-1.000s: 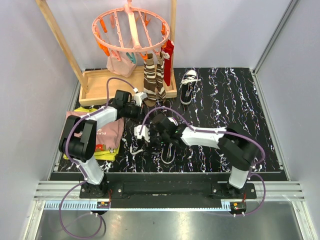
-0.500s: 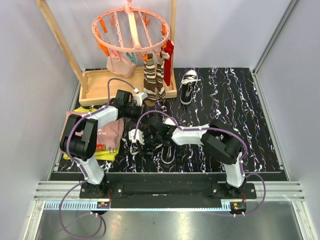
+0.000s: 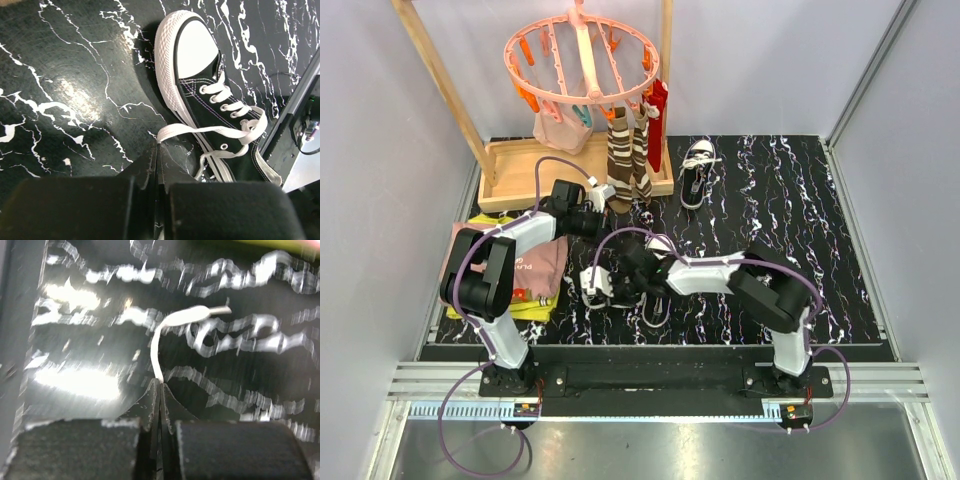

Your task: Tie the shoes

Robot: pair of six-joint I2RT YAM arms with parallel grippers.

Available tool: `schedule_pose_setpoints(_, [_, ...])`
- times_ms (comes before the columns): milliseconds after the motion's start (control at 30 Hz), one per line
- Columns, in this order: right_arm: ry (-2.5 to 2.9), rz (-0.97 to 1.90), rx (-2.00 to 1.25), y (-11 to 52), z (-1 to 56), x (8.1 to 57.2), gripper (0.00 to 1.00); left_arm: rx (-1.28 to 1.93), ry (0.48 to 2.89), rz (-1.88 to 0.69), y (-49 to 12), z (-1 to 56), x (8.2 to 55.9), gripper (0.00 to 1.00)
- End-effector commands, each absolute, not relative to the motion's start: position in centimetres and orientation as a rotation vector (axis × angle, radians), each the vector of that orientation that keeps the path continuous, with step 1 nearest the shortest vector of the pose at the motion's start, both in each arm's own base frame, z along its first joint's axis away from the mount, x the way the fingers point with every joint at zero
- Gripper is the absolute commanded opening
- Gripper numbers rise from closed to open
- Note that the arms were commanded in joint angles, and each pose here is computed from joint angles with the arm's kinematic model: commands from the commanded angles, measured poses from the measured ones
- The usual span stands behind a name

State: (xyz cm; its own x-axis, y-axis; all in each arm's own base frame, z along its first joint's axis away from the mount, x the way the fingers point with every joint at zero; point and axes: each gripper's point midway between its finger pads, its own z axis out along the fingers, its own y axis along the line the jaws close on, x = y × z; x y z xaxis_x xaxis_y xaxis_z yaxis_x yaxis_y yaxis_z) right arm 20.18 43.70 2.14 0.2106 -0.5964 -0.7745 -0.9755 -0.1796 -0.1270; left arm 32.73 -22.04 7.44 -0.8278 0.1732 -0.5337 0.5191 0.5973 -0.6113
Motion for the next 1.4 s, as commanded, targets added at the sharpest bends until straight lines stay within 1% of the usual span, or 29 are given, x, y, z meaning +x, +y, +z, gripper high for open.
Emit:
schedule_pose_setpoints(0, [1.485, 0.709, -1.724, 40.9, 10.0, 20.8, 0.00, 0.641, 2.269, -1.152, -22.9, 11.4, 33.3, 0.00])
schedule_pose_setpoints(67, [1.535, 0.693, -1.624, 39.5, 12.7, 21.6, 0.00, 0.666, 2.249, -1.125, -22.6, 12.0, 33.1, 0.00])
schedule_pose_setpoints(100, [1.532, 0.675, -1.555, 38.0, 15.6, 22.4, 0.00, 0.678, 2.233, -1.109, -22.4, 12.8, 32.8, 0.00])
schedule_pose_setpoints(167, [1.590, 0.619, -1.460, 35.7, 17.1, 23.6, 0.00, 0.703, 2.219, -1.065, -21.9, 13.1, 32.6, 0.00])
schedule_pose_setpoints(200, [1.603, 0.581, -1.394, 33.6, 19.0, 24.4, 0.00, 0.714, 2.208, -1.046, -21.7, 13.8, 32.2, 0.00])
schedule_pose_setpoints(267, [1.659, 0.502, -1.317, 30.8, 19.3, 25.4, 0.00, 0.743, 2.198, -0.981, -21.1, 14.0, 32.1, 0.00])
schedule_pose_setpoints(300, [1.670, 0.456, -1.242, 28.5, 20.8, 26.3, 0.00, 0.753, 2.197, -0.960, -20.7, 14.5, 31.6, 0.00])
schedule_pose_setpoints(367, [1.715, 0.372, -1.165, 25.6, 20.9, 27.0, 0.00, 0.770, 2.200, -0.874, -19.8, 14.6, 31.8, 0.00])
schedule_pose_setpoints(467, [1.712, 0.264, -1.037, 21.2, 23.2, 27.0, 0.00, 0.811, 2.200, -0.759, -18.3, 15.3, 31.3, 0.00])
schedule_pose_setpoints(567, [1.742, 0.172, -0.970, 18.1, 23.3, 26.2, 0.00, 0.840, 2.218, -0.644, -16.5, 15.2, 30.8, 0.00])
schedule_pose_setpoints(767, [1.821, -0.059, -0.901, 12.8, 20.6, 25.3, 0.00, 0.846, 2.234, -0.468, -13.1, 15.3, 30.3, 0.00])
schedule_pose_setpoints(1000, [1.875, -0.103, -0.978, 11.6, 17.1, 24.1, 0.00, 0.747, 2.275, -0.297, -8.2, 14.6, 30.1, 0.00])
schedule_pose_setpoints(1133, [1.889, -0.172, -1.033, 10.6, 15.3, 23.8, 0.00, 0.694, 2.261, -0.232, -6.1, 15.3, 29.7, 0.00])
schedule_pose_setpoints(1233, [1.902, -0.238, -1.014, 9.2, 14.9, 23.6, 0.00, 0.688, 2.275, -0.213, -5.0, 15.2, 28.7, 0.00])
schedule_pose_setpoints(1367, [1.913, -0.274, -1.070, 8.1, 13.7, 22.5, 0.00, 0.713, 2.317, -0.214, -4.3, 14.1, 27.1, 0.00])
